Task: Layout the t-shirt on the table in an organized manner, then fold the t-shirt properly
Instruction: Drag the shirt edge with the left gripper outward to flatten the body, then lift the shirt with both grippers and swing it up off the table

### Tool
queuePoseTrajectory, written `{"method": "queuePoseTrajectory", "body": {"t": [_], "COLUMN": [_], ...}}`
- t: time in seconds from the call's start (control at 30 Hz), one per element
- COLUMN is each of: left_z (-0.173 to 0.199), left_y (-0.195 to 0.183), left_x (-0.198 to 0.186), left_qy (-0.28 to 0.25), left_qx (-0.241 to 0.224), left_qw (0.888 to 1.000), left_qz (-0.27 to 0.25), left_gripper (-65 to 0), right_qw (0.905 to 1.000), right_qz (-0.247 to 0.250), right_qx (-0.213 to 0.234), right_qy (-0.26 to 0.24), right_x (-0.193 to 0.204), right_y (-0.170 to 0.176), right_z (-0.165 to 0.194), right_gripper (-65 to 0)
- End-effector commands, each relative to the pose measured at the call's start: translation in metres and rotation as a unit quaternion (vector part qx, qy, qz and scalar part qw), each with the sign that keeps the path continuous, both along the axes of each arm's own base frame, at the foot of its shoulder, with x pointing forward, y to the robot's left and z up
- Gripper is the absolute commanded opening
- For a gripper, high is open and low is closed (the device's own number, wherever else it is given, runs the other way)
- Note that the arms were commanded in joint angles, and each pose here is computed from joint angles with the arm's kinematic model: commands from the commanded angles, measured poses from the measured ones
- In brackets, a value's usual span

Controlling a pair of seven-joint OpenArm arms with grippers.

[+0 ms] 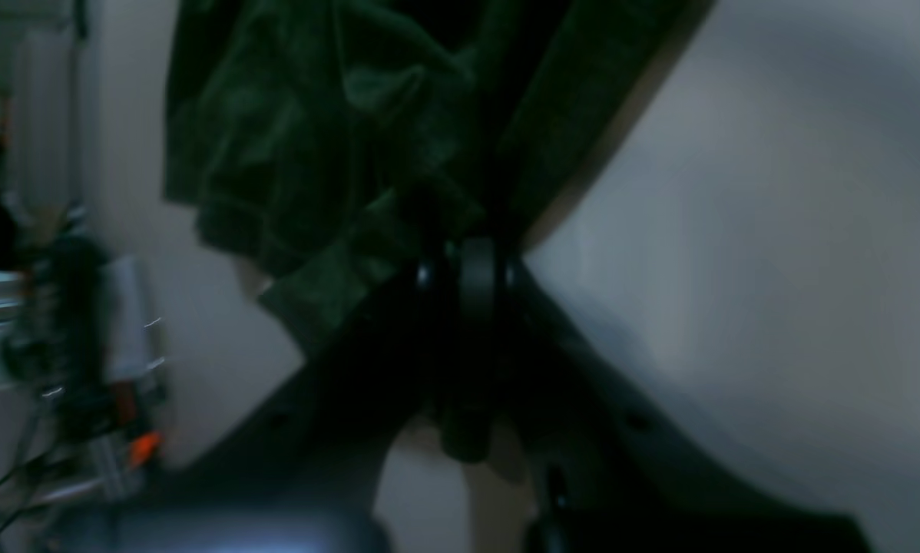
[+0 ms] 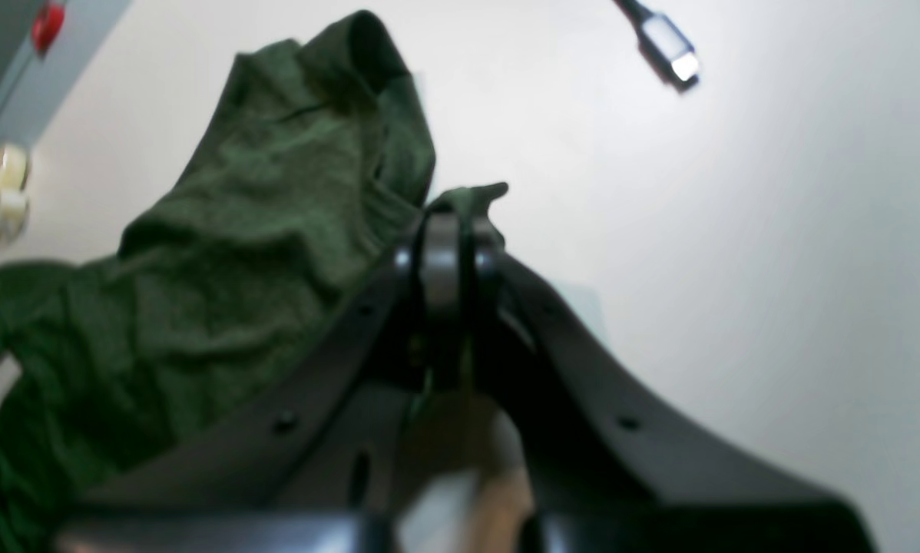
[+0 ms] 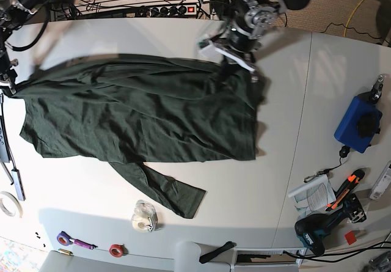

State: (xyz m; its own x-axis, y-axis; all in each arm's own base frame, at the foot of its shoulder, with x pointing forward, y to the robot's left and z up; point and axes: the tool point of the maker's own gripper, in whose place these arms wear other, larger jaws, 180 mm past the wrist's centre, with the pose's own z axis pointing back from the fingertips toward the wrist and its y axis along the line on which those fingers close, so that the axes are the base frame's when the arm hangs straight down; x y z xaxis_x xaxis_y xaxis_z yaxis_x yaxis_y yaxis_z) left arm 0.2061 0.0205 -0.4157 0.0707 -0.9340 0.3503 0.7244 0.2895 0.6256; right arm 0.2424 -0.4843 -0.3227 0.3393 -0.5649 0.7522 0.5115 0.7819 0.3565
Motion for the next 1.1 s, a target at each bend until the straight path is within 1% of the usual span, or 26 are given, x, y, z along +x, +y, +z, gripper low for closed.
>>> {"method": "queuePoseTrajectory", "body": {"t": [0.0, 0.07, 0.17, 0.27, 0.37, 0.43, 0.5, 0.63, 0.7, 0.87, 0.97, 1.07], "left_z": [-0.031, -0.032, -0.033, -0.034, -0.036, -0.036, -0.032, -0.011, 0.005, 0.046, 0.074, 0.103], "left_y": [0.039, 0.047, 0.052, 0.053, 0.053, 0.054, 0.053, 0.044, 0.037, 0.018, 0.009, 0.004], "left_x": [-0.026, -0.026, -0.027, -0.029, -0.035, -0.040, -0.038, -0.029, -0.022, -0.016, -0.010, -0.003], "left_qy": [0.082, 0.080, 0.083, 0.085, 0.091, 0.092, 0.081, 0.050, 0.027, 0.002, -0.028, -0.067], "left_qx": [0.070, 0.078, 0.087, 0.086, 0.086, 0.088, 0.089, 0.066, 0.043, -0.012, -0.043, -0.066], "left_qw": [0.994, 0.993, 0.992, 0.991, 0.991, 0.991, 0.991, 0.995, 0.997, 0.998, 0.997, 0.994], "left_qz": [0.034, 0.037, 0.042, 0.047, 0.049, 0.048, 0.050, 0.058, 0.062, 0.062, 0.058, 0.054], "left_gripper": [-65.0, -65.0, -65.0, -65.0, -65.0, -65.0, -65.0, -65.0, -65.0, -65.0, -65.0, -65.0], "right_qw": [0.9994, 0.9995, 0.9992, 0.9988, 0.9975, 0.9970, 0.9968, 0.9972, 0.9969, 0.9952, 0.9914, 0.9852], "right_qz": [0.007, 0.017, 0.035, 0.049, 0.068, 0.071, 0.073, 0.071, 0.075, 0.095, 0.118, 0.137], "right_qx": [-0.026, -0.023, -0.007, 0.010, 0.015, 0.018, 0.024, 0.024, 0.025, 0.016, 0.014, 0.021], "right_qy": [-0.020, -0.013, -0.016, -0.002, 0.014, 0.023, 0.021, 0.009, -0.002, -0.020, -0.054, -0.102], "right_x": [0.006, 0.005, 0.005, -0.003, -0.013, -0.021, -0.025, -0.025, -0.022, -0.015, -0.010, -0.008], "right_y": [-0.010, -0.008, 0.000, 0.007, 0.013, 0.015, 0.016, 0.014, 0.013, 0.011, 0.014, 0.019], "right_z": [0.024, 0.024, 0.023, 0.015, 0.006, 0.002, 0.001, 0.006, 0.013, 0.031, 0.048, 0.067], "right_gripper": [-65.0, -65.0, -65.0, -65.0, -65.0, -65.0, -65.0, -65.0, -65.0, -65.0, -65.0, -65.0]}}
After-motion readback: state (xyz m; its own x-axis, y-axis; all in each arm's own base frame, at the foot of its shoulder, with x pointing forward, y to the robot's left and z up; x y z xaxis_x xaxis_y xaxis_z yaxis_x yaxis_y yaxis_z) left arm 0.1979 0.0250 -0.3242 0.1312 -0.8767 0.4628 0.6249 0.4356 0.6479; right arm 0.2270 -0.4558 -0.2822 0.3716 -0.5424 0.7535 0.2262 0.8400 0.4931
